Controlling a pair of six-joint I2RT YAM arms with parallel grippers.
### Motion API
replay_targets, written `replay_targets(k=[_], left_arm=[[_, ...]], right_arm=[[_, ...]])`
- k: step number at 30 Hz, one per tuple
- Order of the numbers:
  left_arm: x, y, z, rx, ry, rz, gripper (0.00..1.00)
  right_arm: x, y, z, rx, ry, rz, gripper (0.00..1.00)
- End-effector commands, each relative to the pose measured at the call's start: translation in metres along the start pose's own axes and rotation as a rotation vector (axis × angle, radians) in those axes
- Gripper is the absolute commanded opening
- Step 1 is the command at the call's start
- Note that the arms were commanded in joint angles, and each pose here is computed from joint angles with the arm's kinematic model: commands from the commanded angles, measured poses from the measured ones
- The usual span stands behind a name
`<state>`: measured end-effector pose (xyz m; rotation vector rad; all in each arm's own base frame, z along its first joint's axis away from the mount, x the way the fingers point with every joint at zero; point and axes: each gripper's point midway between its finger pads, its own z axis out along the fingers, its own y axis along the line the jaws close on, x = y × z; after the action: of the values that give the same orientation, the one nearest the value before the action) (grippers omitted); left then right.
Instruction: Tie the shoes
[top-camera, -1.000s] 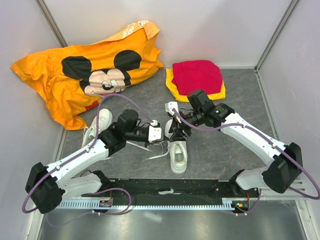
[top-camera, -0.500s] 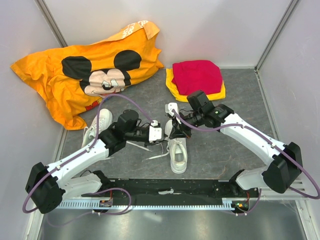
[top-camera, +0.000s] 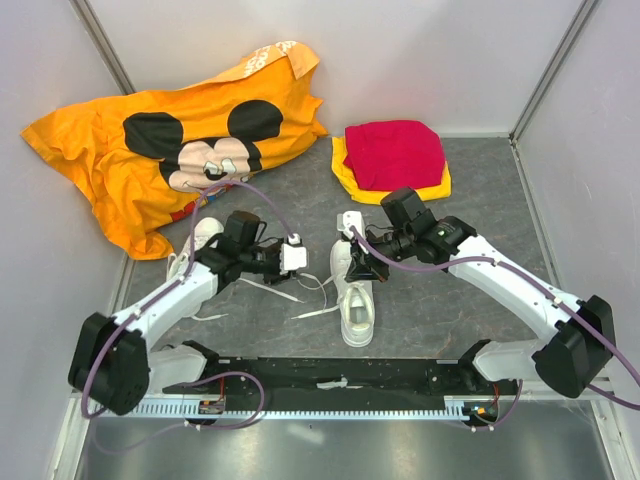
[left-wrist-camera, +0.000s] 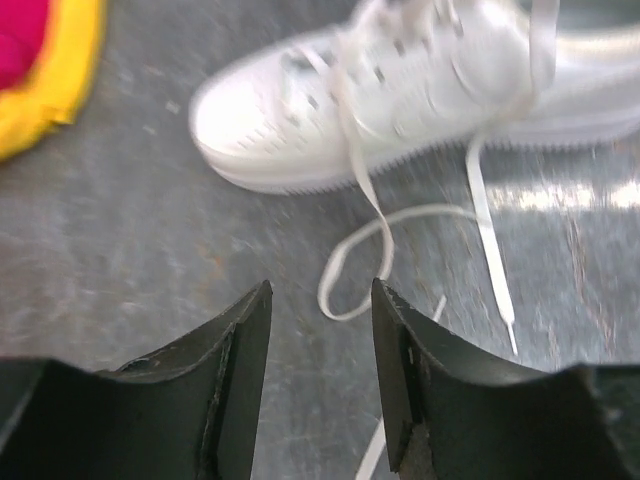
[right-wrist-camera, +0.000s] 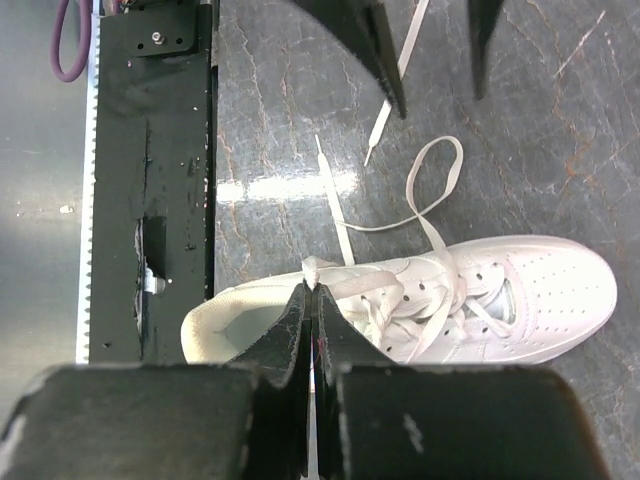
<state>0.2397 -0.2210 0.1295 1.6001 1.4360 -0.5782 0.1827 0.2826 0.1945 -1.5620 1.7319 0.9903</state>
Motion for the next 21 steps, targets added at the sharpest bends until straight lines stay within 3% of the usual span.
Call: replay_targets(k=[1, 16, 20, 21], left_arm=[[0.025, -0.021, 0.012, 0.142, 0.045, 0.156, 0.52], [0.083, -0.013, 0.060, 0.248, 0.211, 0.198, 0.51], [0.092, -0.013, 0.061, 0.265, 0.250, 0.221, 0.31], [0.095, -0.016, 0.059, 0.278, 0.263, 0.222, 0.16]], right_arm=[[-0.008, -0.007, -0.007, 0.038, -0.041, 0.009, 0.00], [-0.002, -0.016, -0.011, 0.067, -0.037, 0.048, 0.00], [-0.004, -0.019, -0.012, 0.077, -0.038, 0.049, 0.00], [-0.004, -0.020, -0.012, 0.078, -0.036, 0.050, 0.00]])
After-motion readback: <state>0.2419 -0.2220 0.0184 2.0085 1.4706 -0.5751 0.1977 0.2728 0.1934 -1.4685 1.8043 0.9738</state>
